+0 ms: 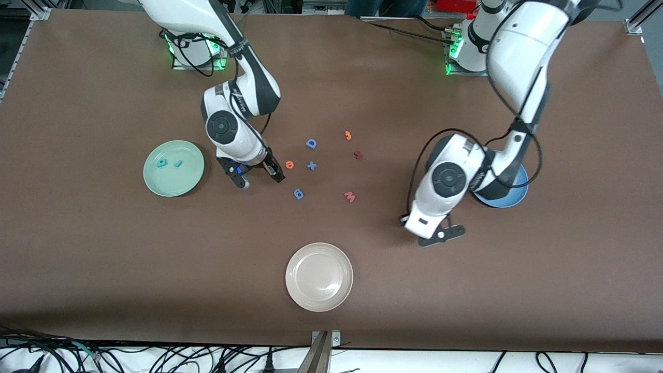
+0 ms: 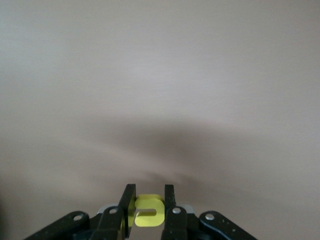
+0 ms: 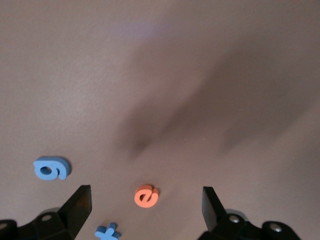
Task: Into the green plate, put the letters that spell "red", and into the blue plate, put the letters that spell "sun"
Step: 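Grasp the yellow n with the left gripper while the right gripper releases the r, then place the yellow n on the blue plate with the left gripper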
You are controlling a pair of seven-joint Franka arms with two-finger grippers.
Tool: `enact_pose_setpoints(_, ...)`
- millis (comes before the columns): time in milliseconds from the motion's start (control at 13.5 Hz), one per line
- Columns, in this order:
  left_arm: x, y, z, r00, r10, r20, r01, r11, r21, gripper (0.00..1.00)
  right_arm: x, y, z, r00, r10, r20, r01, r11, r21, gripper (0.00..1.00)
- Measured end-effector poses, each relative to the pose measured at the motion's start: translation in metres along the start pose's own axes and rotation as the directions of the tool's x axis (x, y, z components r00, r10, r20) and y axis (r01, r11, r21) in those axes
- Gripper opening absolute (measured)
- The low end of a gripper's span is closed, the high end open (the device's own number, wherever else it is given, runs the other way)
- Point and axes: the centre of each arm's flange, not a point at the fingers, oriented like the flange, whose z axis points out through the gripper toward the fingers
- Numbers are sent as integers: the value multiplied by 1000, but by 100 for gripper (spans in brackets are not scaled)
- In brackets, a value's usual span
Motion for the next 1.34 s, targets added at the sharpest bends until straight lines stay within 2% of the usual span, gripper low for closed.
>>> enact_pose_setpoints(297,15,-130,4,993,99,65,-101,994,38,27,-18,-14,21,999,-35,-13,35,999,-1,97)
enact_pose_setpoints(520,12,-202,9,982,154,109,-160,986,41,27,-21,-13,33,1000,-27,-16,27,1000,-14,94)
enact_pose_setpoints(817,-21,-229,35,962,194,194,-206,977,46,27,-22,-13,36,1000,-11,-17,11,1000,-17,90)
enact_pose_setpoints(891,-29,-229,41,956,201,213,-215,975,46,27,-22,-13,37,1000,-11,-18,11,1000,-18,78)
enact_pose_setpoints(965,-36,-229,48,951,208,229,-224,973,46,27,-23,-13,38,1000,-10,-18,10,1000,-19,72)
enact_pose_setpoints(1039,-40,-229,51,946,219,238,-235,971,43,32,-23,-13,38,1000,-11,-18,11,1000,-20,71)
enact_pose_setpoints(1114,-40,-230,51,944,231,236,-247,968,40,42,-23,-13,38,1000,-11,-18,11,1000,-20,68)
enact_pose_setpoints(1336,-30,-236,28,955,230,186,-241,969,42,72,-25,-13,40,1000,-10,-18,10,1000,-22,68)
